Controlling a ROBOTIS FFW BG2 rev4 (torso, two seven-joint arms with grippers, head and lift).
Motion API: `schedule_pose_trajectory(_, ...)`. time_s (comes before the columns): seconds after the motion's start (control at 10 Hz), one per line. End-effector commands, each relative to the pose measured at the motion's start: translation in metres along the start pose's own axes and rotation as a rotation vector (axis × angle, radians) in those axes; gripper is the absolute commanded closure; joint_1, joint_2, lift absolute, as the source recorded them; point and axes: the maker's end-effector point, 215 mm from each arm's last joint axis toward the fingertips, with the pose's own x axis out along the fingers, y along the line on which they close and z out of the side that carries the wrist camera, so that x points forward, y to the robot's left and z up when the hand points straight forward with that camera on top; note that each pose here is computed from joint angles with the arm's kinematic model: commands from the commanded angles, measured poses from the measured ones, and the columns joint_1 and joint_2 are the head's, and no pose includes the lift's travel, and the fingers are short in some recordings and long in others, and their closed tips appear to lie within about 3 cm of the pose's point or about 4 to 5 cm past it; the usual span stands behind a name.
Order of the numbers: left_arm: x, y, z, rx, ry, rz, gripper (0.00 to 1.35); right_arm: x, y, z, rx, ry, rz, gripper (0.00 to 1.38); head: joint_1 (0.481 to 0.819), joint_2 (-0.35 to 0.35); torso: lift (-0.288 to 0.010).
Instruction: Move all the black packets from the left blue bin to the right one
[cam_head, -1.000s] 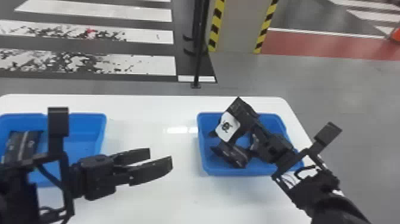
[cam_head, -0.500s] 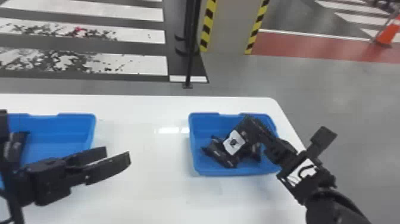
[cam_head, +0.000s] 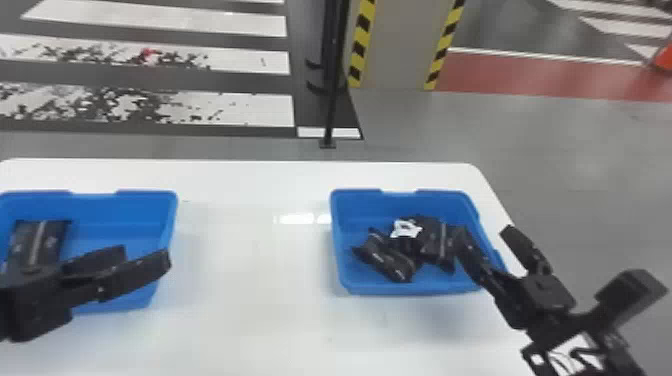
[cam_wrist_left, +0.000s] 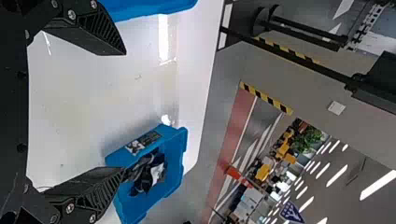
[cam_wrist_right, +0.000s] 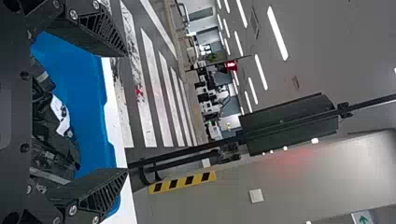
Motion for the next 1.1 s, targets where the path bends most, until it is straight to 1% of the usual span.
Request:
schedule_pose_trajectory(0.0,-0.021,0.035,0.01,0.014,-0.011,0.1,0.17,-0.031,0.016,0.002,-0.061,0.002,-0.008,0.12,0.695,-0.136,-0.137)
schedule_pose_trajectory(0.1,-0.041,0.068,0.022,0.028,-0.033,0.206,0.17,-0.048,0.029,0.006,-0.108,0.006,-0.001,0.12,0.695,-0.105,-0.137)
schedule_pose_trajectory(0.2,-0.055,0.091,0.034,0.033,-0.046,0.277,0.17,-0.06,0.042,0.007,-0.121,0.014,0.013,0.12,0.695,-0.045,-0.137)
schedule_pose_trajectory(0.3,-0.068,0.115,0.044,0.035,-0.053,0.347,0.17,-0.072,0.055,0.005,-0.131,0.03,0.016,0.12,0.695,-0.009,-0.137)
schedule_pose_trajectory(0.4,-0.077,0.135,0.046,0.028,-0.047,0.398,0.17,-0.08,0.058,-0.005,-0.122,0.058,0.011,0.13,0.695,0.054,-0.137)
schedule_pose_trajectory(0.5,-0.079,0.154,0.045,0.006,-0.031,0.427,0.17,-0.088,0.055,-0.017,-0.105,0.083,0.002,0.13,0.695,0.113,-0.137)
schedule_pose_trajectory(0.7,-0.08,0.192,0.049,-0.031,0.001,0.492,0.17,-0.093,0.058,-0.032,-0.08,0.12,0.005,0.13,0.695,0.174,-0.137)
schedule_pose_trajectory(0.8,-0.076,0.206,0.054,-0.042,0.008,0.513,0.17,-0.093,0.057,-0.035,-0.07,0.126,0.002,0.13,0.695,0.197,-0.137)
schedule_pose_trajectory(1.0,-0.066,0.23,0.054,-0.088,0.03,0.555,0.17,-0.093,0.057,-0.04,-0.058,0.137,0.006,0.14,0.695,0.22,-0.137)
